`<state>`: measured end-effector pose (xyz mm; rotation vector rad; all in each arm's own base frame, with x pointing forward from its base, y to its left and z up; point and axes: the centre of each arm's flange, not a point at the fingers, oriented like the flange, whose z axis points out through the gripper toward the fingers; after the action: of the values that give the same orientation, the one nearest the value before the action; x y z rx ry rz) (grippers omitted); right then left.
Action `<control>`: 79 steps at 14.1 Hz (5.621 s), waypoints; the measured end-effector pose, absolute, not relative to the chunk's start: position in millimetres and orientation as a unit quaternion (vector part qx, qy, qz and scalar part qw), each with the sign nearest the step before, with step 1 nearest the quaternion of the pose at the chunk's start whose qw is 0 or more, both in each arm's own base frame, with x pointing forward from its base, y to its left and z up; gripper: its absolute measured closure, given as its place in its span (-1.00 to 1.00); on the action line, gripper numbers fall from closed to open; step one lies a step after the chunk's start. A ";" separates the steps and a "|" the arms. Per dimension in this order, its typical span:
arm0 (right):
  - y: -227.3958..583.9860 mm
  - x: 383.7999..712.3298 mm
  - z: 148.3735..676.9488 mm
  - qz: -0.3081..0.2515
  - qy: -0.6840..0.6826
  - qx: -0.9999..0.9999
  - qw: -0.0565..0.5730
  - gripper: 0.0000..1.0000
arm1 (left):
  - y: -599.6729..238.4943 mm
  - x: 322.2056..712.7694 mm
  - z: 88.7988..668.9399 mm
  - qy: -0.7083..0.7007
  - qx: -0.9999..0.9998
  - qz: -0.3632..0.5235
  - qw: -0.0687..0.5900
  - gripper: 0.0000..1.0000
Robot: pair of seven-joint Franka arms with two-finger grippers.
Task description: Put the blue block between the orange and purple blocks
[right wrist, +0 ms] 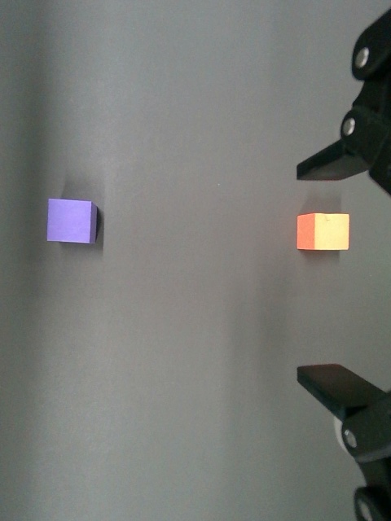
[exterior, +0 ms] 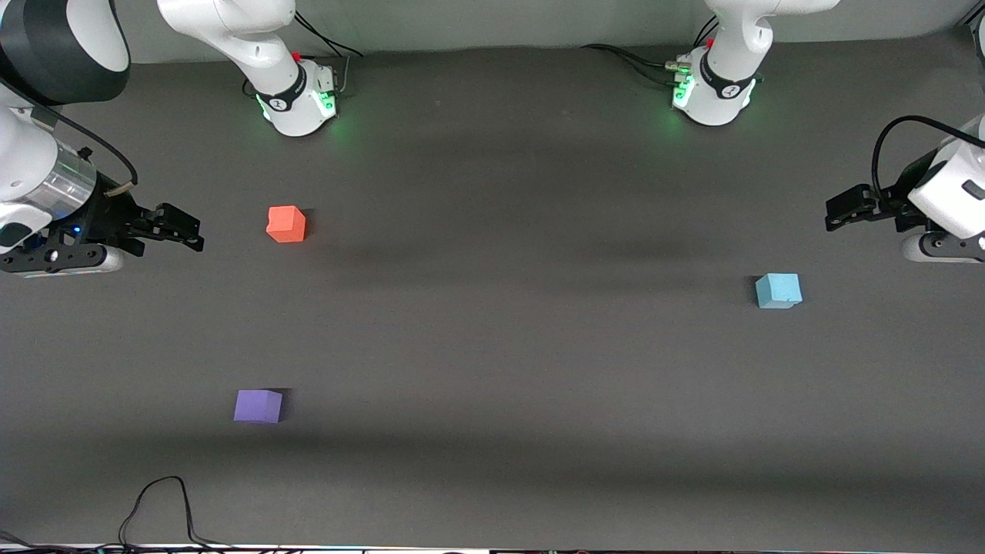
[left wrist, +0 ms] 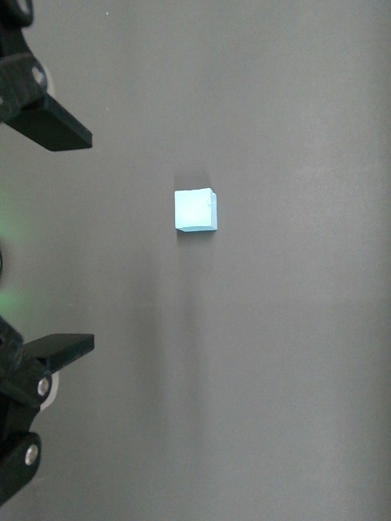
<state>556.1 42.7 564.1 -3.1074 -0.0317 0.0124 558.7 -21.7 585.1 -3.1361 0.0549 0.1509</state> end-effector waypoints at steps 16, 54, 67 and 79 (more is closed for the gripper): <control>42.1 556.2 561.8 0.009 -0.010 -1.000 0.017 -1.00 | 52.5 517.6 564.6 0.042 -0.997 0.061 -0.002 -1.00; 22.6 561.2 553.5 0.015 0.002 -1.000 0.018 -1.00 | 36.1 580.0 352.5 0.058 -0.996 0.062 0.022 -0.19; 20.3 582.1 520.4 0.036 -0.010 -0.999 -0.019 -1.00 | -476.9 514.7 390.3 -0.088 -0.996 0.024 0.001 -0.18; 6.0 608.3 576.9 0.002 -0.020 -0.999 -0.030 -1.00 | -610.5 450.5 199.6 -0.017 -1.000 -0.015 -0.004 -0.18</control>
<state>608.3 6.0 576.9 -3.2005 -0.0649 0.0076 450.5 -610.5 199.6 -3.1488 -0.0527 -0.0461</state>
